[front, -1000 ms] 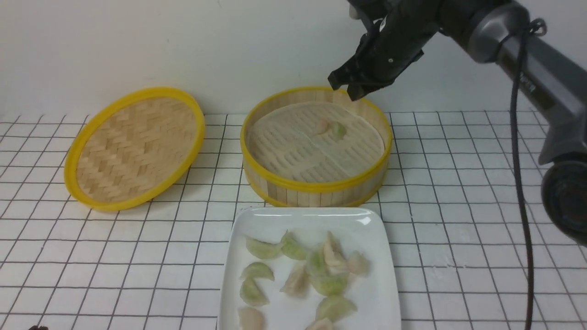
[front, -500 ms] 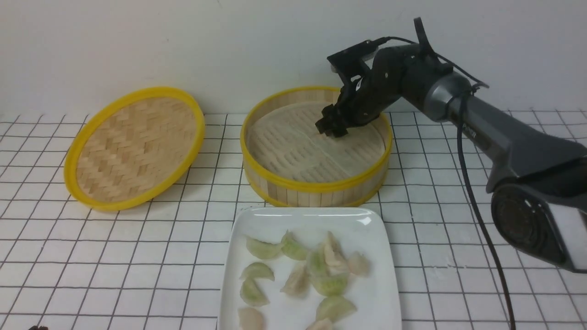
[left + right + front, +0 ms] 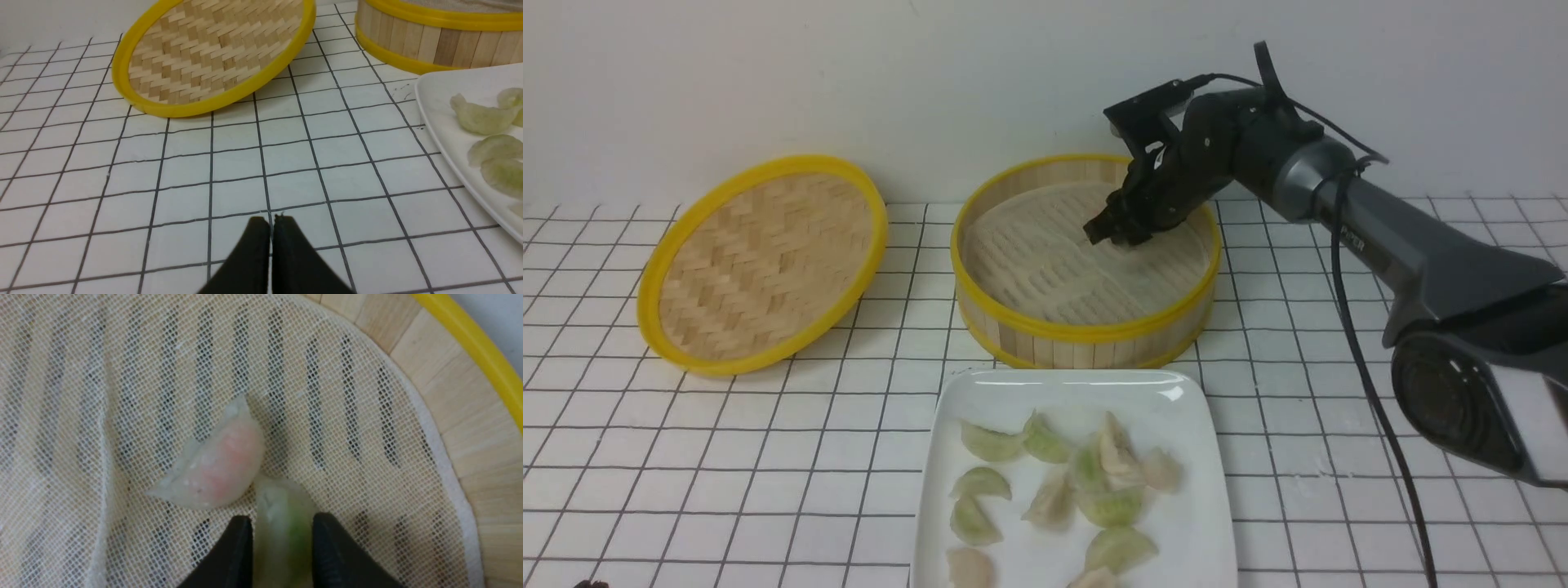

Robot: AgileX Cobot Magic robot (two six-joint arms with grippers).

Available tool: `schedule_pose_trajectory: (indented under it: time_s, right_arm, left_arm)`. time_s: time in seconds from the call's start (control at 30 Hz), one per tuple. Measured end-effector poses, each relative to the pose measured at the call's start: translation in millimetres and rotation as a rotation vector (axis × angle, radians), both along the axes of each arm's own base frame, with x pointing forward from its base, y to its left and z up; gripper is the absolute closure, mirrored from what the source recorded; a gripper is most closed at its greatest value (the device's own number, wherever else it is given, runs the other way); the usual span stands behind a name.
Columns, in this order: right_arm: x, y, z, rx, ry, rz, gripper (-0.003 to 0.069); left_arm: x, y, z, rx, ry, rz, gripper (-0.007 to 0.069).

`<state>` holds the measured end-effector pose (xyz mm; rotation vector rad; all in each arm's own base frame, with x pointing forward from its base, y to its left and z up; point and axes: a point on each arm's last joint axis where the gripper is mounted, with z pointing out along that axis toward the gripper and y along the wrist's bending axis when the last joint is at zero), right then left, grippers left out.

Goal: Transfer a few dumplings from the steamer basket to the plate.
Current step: Use the right arm to grab a dumpling from inside the steamer, then use the right arm to put the dumpling into the plate

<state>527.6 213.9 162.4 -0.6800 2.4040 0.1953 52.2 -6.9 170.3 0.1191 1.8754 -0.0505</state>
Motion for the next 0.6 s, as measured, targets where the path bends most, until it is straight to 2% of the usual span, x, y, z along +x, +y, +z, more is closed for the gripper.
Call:
schedule_pose_trajectory:
  time_s: [0.33,0.6]
  right_arm:
    - [-23,-8,66,-0.032,0.096,0.016,0.0489]
    - [-46,-15,98,-0.006,0.146,-0.01,0.0489]
  left_arm:
    - [0,0,0,0.0,0.0,0.0,0.0631]
    - [0,0,0,0.0,0.0,0.0,0.0631]
